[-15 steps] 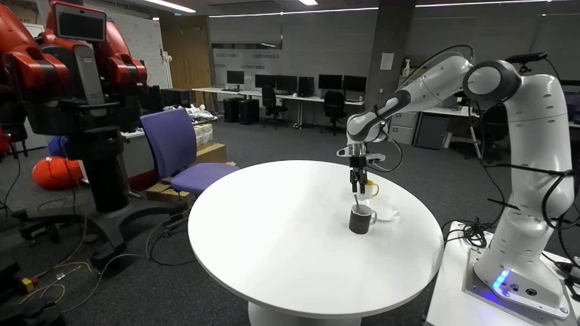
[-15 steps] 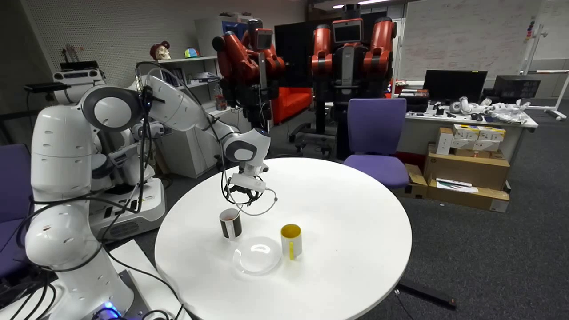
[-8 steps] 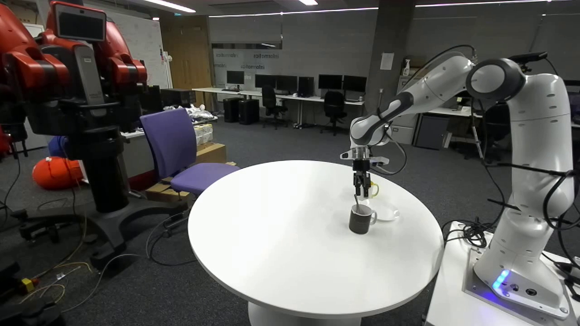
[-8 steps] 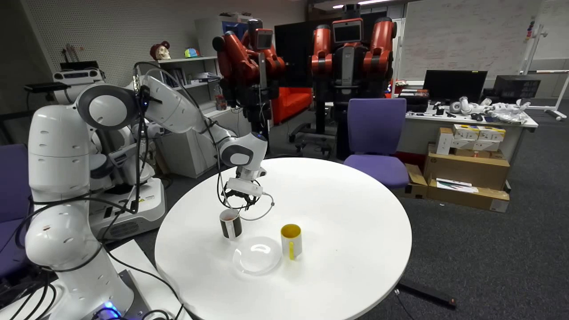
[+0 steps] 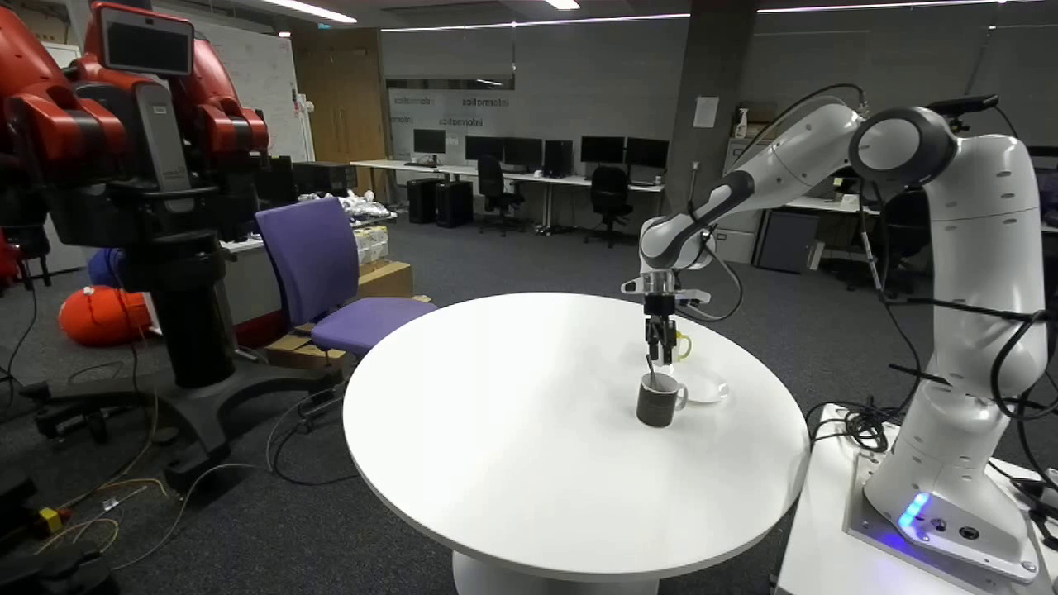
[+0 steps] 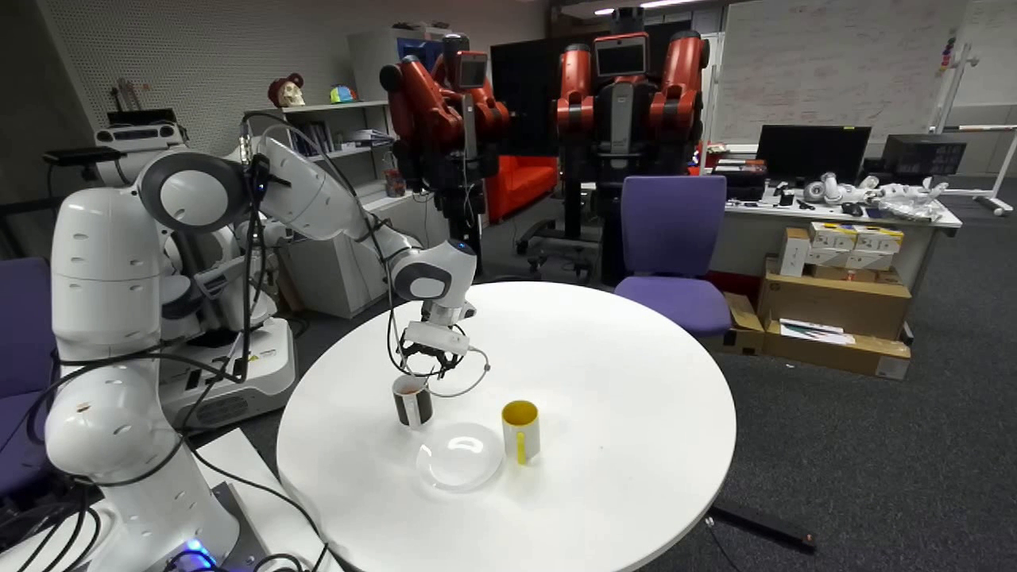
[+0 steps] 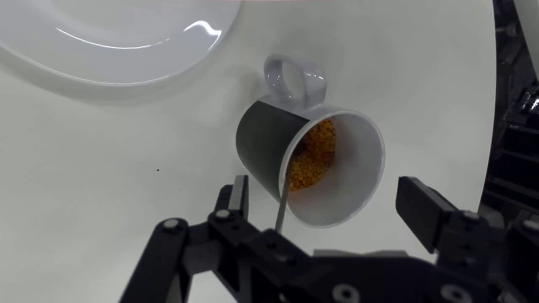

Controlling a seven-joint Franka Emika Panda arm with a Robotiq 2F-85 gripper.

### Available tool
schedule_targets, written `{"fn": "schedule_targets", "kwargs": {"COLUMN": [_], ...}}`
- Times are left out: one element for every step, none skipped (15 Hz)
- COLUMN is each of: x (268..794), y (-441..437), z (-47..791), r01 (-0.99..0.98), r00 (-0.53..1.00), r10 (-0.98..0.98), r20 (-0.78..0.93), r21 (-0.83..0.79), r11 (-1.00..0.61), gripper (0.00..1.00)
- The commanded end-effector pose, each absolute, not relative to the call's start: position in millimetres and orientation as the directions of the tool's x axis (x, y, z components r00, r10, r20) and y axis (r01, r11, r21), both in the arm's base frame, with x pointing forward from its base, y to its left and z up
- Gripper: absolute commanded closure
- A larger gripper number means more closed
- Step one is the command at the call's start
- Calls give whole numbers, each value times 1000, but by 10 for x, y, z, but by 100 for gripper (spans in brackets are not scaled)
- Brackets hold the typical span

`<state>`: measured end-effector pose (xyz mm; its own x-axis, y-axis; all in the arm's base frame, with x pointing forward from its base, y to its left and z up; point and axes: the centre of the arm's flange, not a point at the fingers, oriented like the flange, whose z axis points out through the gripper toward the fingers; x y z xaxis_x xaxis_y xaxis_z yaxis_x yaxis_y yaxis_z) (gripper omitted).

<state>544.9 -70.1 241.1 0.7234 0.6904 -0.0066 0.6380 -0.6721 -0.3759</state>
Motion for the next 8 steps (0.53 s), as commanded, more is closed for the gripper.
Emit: {"fn": "schedule_targets", "kwargs": {"x": [5424, 5430, 5440, 5461, 5476, 5497, 5514, 5538], "y": [-683, -680, -676, -669, -660, -646, -632, -614], "z": [2406, 2395, 2386, 2382, 2383, 2387, 2389, 2393], "r01": [653, 654, 655, 657, 660, 663, 668, 673], "r00": [715, 714, 713, 711, 709, 706, 702, 697], "r10": [699, 700, 701, 703, 705, 708, 713, 717], "r20": [-3, -5, -6, -7, -7, -8, -9, -10], "r21": [-352, -351, -351, -349, -347, -343, -339, -334], "r11": [-670, -670, -669, -668, -667, -665, -662, -660], "gripper": [7, 8, 7, 7, 7, 7, 7, 7]}}
